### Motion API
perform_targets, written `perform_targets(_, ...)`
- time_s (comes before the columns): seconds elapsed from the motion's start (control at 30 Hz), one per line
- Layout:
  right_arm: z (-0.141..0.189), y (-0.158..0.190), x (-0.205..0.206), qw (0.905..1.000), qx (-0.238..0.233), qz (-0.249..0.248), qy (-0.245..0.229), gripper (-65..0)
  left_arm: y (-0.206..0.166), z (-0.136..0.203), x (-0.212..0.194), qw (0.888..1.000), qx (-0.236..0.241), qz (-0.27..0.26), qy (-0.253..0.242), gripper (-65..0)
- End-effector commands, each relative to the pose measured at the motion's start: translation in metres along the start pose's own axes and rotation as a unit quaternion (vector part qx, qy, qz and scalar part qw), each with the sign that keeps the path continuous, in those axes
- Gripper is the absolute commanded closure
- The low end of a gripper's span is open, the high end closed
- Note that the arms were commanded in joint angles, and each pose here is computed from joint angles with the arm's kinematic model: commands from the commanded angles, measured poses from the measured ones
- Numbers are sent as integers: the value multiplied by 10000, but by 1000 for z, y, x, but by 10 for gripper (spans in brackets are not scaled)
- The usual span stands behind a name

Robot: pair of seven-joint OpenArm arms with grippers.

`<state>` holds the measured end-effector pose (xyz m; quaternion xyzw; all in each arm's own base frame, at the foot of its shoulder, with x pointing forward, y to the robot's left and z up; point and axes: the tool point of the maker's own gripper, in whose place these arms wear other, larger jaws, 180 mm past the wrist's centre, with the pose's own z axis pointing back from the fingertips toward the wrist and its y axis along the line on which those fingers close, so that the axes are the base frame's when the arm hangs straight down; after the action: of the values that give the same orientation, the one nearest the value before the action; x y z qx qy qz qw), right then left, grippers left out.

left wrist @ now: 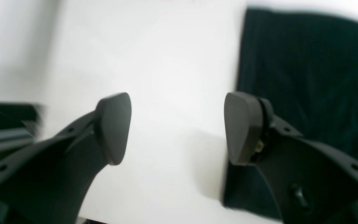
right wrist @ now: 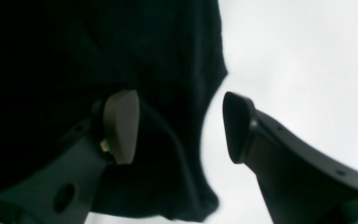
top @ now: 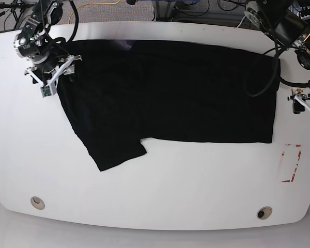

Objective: Fold the T-shirt properly
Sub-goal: 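Move both grippers to the shirt's hem side and grasp it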

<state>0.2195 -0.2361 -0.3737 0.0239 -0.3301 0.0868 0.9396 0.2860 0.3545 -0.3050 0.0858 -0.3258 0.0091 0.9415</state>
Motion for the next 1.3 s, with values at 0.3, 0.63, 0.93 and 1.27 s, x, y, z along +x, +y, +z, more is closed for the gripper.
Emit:
perform_targets(0.3, -14, 24, 57, 9967, 396, 233, -670, -403, -43, -7, 29, 9935, -478, -670, -784, -433)
perform_targets(0.63, -57, -24, 113, 9973, 20, 200, -704, -403, -65, -13, 61, 9854, -800, -785, -1280, -433)
perform_targets(0.93, -101, -55, 141, 9960, 179, -193, -854, -403, -66, -12, 69, 9845, -796, -784, -1349, -433)
perform_targets(1.27, -135, -53, 126, 9918, 570, -777, -840, -403, -58, -11, 68, 9854, -705, -817, -1313, -433)
